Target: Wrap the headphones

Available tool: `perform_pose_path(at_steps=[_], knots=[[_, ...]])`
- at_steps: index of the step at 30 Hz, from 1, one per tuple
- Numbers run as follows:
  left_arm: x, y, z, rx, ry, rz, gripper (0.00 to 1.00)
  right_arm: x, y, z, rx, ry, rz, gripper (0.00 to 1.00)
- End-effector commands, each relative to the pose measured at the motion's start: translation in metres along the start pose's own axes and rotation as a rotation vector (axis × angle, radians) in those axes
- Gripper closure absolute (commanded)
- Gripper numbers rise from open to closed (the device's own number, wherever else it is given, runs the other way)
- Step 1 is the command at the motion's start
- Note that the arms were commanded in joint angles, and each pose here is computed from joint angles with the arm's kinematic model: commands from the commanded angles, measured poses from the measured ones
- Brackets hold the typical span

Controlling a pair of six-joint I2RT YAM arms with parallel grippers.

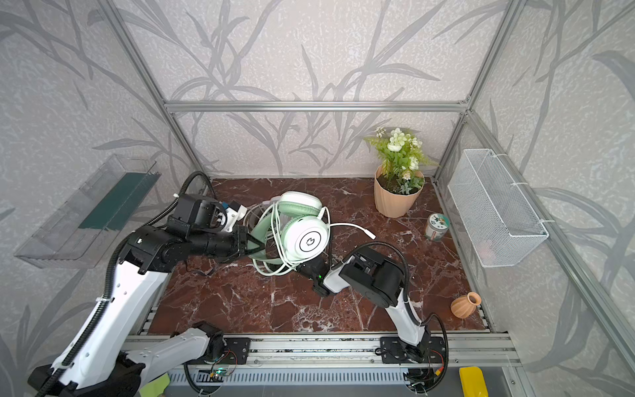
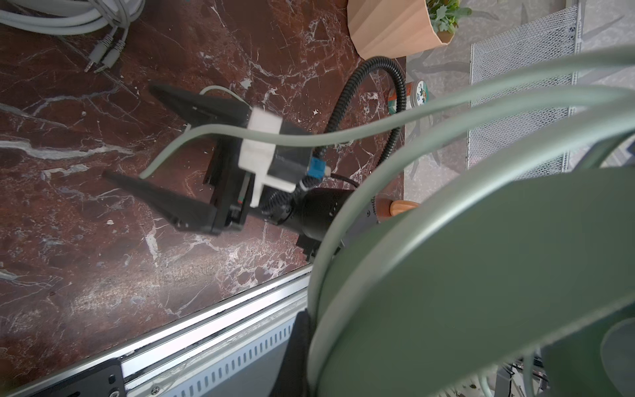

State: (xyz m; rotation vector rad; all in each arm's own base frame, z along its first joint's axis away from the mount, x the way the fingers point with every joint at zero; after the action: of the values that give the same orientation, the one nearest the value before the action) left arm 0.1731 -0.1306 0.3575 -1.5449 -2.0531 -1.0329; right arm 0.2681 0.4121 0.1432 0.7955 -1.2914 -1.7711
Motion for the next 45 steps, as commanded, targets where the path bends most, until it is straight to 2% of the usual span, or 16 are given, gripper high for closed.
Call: perform_pose_path(at_steps=[1,4,7,10,15,19,23,27,32,37,42,45], knots=[[0.016,0.001,-0.016,-0.043,-0.065,-0.051,1.00,-0.002,0.010,-0.012,0.011,-0.049,-0.031,0.41],[0.018,0.001,-0.017,-0.050,-0.067,-0.056,1.00,0.006,0.014,-0.020,0.003,-0.047,-0.021,0.73],[0.022,0.002,-0.017,-0.058,-0.054,-0.069,1.00,0.019,0.012,-0.032,-0.040,-0.060,-0.016,0.89],[0.026,0.004,-0.018,-0.067,-0.039,-0.086,1.00,0.035,0.006,-0.038,-0.072,-0.073,-0.021,0.99],[0.030,0.007,-0.019,-0.082,-0.022,-0.102,1.00,0.059,-0.002,-0.043,-0.075,-0.138,-0.001,1.00],[0.031,0.008,-0.016,-0.098,0.011,-0.107,1.00,0.089,0.001,-0.049,-0.068,-0.241,-0.004,1.00],[0.030,0.009,-0.010,-0.120,0.068,-0.107,1.00,0.124,0.000,-0.058,-0.114,-0.378,-0.016,1.00],[0.025,0.011,-0.002,-0.137,0.117,-0.092,1.00,0.138,0.010,-0.055,-0.152,-0.391,-0.049,1.00],[0.008,0.008,0.007,-0.157,0.121,-0.018,1.00,0.127,0.060,-0.063,0.021,-0.415,-0.167,1.00],[0.006,-0.002,0.017,-0.186,0.141,-0.008,1.00,0.132,0.119,-0.106,-0.074,-0.449,-0.302,1.00],[-0.006,-0.013,0.031,-0.190,0.158,0.046,1.00,0.131,0.165,-0.122,-0.020,-0.465,-0.351,1.00],[-0.007,-0.017,0.035,-0.205,0.168,0.057,1.00,0.138,0.185,-0.139,-0.054,-0.482,-0.394,1.00]])
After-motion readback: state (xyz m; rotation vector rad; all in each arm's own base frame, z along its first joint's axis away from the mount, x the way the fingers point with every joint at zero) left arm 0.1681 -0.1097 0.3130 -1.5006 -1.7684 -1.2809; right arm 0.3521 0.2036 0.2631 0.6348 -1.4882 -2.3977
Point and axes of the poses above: each gripper's point midway between its finger pads, its own x axis back along the fingers, its own z axis along the line the jaws close on, y = z × x, the point moved 6 cm from there along x, back along the fingers, and after that the axes turned 6 degrees about -x, right-handed, at the moved point
